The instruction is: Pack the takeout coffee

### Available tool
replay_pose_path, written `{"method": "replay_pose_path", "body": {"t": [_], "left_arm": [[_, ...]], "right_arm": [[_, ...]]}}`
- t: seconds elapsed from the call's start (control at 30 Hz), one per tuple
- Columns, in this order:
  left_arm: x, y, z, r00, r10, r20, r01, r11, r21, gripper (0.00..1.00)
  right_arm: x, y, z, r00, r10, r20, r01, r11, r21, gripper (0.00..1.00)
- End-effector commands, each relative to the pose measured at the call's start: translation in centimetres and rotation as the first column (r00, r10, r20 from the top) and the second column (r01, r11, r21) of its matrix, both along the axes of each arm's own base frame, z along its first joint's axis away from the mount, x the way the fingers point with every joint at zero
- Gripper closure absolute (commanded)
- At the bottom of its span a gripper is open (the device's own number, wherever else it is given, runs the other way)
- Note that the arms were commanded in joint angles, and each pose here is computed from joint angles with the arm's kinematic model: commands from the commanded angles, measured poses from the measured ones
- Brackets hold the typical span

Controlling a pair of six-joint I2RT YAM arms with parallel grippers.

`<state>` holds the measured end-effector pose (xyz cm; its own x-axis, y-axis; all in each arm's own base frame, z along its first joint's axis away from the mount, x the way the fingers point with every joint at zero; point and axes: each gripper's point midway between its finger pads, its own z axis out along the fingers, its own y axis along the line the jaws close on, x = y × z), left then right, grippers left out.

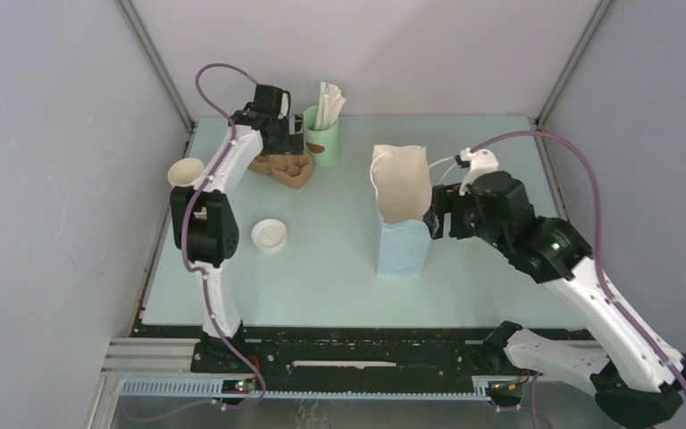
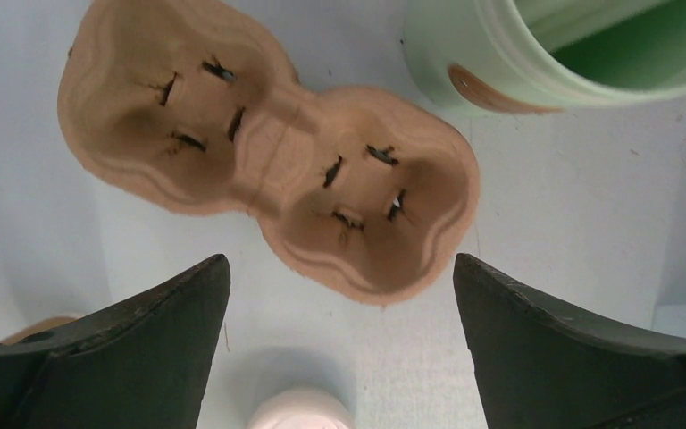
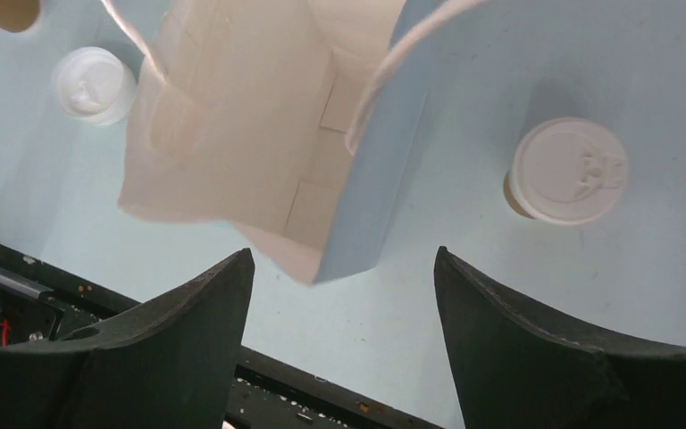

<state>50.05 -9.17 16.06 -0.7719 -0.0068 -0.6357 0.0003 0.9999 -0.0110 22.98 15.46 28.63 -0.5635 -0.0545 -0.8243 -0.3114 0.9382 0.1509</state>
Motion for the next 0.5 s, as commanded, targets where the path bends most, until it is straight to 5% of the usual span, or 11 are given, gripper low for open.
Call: {"method": "replay_pose_path", "body": {"t": [0.0, 0.47], "left_arm": [[2.7, 1.8, 0.8, 0.999, -0.010, 0.035, 0.011, 1.000, -0.008, 0.01], [5.3, 3.8, -3.1, 1.000, 0.002, -0.024, -0.001, 0.999, 0.047, 0.26]], "right_arm": [[-1.8, -2.1, 4.1, 0.991, 0.021, 0.130, -0.024, 0.999, 0.021, 0.16], [-2.6, -5.1, 5.7, 0.962, -0.027, 0.273, 0.023, 1.000, 0.015, 0.15]]}}
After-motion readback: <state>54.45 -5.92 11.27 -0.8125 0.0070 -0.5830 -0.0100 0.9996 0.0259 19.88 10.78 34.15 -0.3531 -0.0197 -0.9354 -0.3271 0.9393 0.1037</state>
